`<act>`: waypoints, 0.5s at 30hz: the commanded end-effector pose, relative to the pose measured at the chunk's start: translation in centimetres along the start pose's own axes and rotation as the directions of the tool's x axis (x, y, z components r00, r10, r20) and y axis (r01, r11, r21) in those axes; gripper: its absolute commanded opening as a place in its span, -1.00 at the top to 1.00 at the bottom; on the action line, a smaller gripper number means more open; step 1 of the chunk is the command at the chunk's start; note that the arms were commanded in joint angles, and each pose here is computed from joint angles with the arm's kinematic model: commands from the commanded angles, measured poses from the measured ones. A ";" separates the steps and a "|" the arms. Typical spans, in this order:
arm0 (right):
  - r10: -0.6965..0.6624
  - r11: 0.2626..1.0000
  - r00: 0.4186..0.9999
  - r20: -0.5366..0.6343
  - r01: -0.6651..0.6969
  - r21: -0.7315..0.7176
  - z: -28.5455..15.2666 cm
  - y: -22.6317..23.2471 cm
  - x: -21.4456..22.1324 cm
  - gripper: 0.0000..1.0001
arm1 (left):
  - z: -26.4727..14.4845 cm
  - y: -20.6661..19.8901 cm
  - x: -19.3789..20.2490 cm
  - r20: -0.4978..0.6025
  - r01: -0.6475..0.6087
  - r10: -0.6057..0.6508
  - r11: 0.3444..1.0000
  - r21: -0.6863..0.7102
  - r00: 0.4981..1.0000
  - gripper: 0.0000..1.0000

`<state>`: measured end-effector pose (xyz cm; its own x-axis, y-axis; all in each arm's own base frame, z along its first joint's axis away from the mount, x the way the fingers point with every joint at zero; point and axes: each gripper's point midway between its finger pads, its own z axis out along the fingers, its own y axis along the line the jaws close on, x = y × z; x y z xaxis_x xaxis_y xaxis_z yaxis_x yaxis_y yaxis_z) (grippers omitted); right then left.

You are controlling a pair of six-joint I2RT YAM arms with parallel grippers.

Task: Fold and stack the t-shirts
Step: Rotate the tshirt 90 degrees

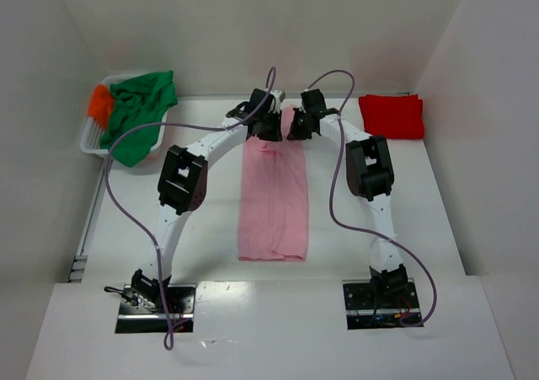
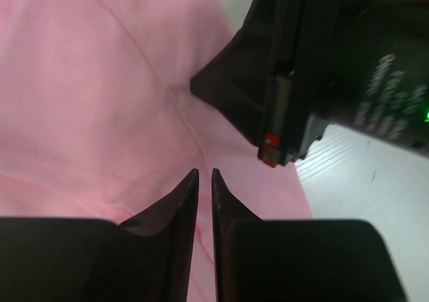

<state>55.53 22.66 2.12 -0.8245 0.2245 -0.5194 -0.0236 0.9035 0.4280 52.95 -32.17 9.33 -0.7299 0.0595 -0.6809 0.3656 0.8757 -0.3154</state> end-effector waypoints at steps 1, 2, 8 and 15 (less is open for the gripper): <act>-0.001 0.996 0.995 -0.097 0.009 0.083 0.6 -2.8 3.5 1.00 | 0.7 0.8 1.2 -0.019 0.000 0.000 1.000 -0.001 1.000 0.60; -0.001 0.996 0.995 -0.097 0.009 0.083 0.6 -2.8 3.5 1.00 | 0.8 0.9 1.5 -0.028 0.001 -0.001 1.000 -0.004 1.000 0.60; -0.001 0.996 0.995 -0.097 0.009 0.083 0.6 -2.8 3.5 1.00 | 1.1 2.6 3.9 -0.061 0.030 -0.034 0.997 -0.073 0.998 0.62; -0.001 0.996 0.995 -0.097 0.009 0.083 0.3 -2.7 3.5 1.00 | 0.2 2.5 6.1 -0.133 0.048 -0.057 0.996 -0.071 0.989 0.65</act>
<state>55.50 22.65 2.09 -0.8224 0.2252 -0.5225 -0.0254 0.9029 0.4290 50.33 -29.91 3.14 -0.8107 0.0897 -0.5785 0.2985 0.9135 -0.2766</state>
